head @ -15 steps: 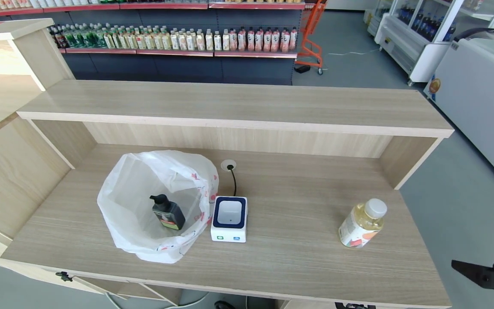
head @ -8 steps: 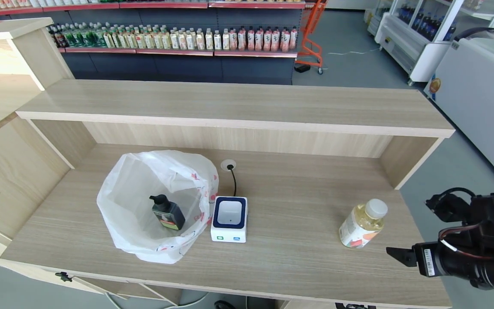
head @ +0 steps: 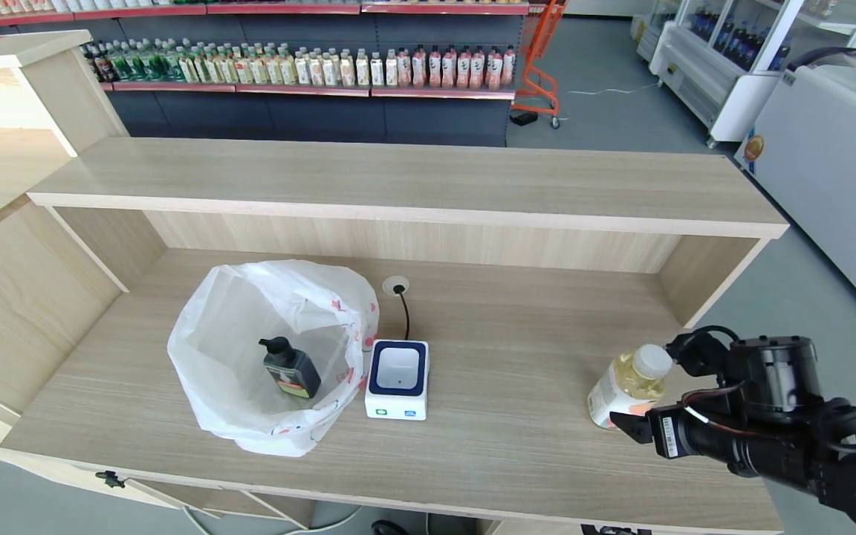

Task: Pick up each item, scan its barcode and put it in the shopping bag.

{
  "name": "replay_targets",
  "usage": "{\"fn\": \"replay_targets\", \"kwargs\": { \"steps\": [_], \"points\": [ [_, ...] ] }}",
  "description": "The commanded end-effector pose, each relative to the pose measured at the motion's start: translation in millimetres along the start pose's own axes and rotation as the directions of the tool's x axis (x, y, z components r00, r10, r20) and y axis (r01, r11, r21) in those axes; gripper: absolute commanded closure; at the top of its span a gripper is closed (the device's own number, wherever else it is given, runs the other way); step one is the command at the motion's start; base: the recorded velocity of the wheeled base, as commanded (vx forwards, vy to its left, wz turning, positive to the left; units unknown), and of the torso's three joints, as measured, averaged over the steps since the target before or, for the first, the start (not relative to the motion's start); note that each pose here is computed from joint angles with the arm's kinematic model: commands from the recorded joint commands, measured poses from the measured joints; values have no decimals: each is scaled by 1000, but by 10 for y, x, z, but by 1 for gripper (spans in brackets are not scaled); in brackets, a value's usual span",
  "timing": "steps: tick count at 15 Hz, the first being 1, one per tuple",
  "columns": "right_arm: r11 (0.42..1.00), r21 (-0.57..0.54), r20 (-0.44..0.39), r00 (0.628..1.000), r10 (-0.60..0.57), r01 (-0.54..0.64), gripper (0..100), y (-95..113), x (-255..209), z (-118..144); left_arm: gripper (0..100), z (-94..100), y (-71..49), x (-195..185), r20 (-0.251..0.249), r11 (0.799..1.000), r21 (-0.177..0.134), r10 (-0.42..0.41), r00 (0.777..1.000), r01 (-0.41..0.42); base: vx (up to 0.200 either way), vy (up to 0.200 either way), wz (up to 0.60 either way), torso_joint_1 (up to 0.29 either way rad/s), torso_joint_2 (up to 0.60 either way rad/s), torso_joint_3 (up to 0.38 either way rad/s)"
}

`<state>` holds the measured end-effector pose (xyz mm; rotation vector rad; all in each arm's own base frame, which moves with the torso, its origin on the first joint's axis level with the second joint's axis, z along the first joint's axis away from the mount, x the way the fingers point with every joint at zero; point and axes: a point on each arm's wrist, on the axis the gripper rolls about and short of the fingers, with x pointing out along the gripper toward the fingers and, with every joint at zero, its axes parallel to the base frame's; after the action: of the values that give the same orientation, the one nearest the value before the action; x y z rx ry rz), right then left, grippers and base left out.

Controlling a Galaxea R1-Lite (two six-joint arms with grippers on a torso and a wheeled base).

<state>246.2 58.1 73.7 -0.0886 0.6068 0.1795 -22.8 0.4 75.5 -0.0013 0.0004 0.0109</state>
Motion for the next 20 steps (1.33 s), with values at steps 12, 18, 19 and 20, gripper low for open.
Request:
{"fn": "replay_targets", "kwargs": {
  "steps": [12, 18, 19, 20],
  "points": [
    [997, -67, 148, 988, 38, -29, 0, 161, 668, -80, 0, 0, 0, 0, 0, 1000, 0, 0, 1000, 0, 0, 0, 0, 0, 0, 0],
    [995, -75, 195, 978, 77, -63, 100, 173, 697, -44, 0, 0, 0, 0, 0, 1000, 0, 0, 1000, 0, 0, 0, 0, 0, 0, 0],
    [995, -80, 221, 972, 82, -66, 100, 175, 701, -10, 0, 0, 0, 0, 0, 1000, 0, 0, 1000, 0, 0, 0, 0, 0, 0, 0],
    [994, -82, 233, 969, 83, -66, 100, 182, 716, 14, 0, 0, 0, 0, 0, 1000, 0, 0, 1000, 0, 0, 0, 0, 0, 0, 0]
  ]
}}
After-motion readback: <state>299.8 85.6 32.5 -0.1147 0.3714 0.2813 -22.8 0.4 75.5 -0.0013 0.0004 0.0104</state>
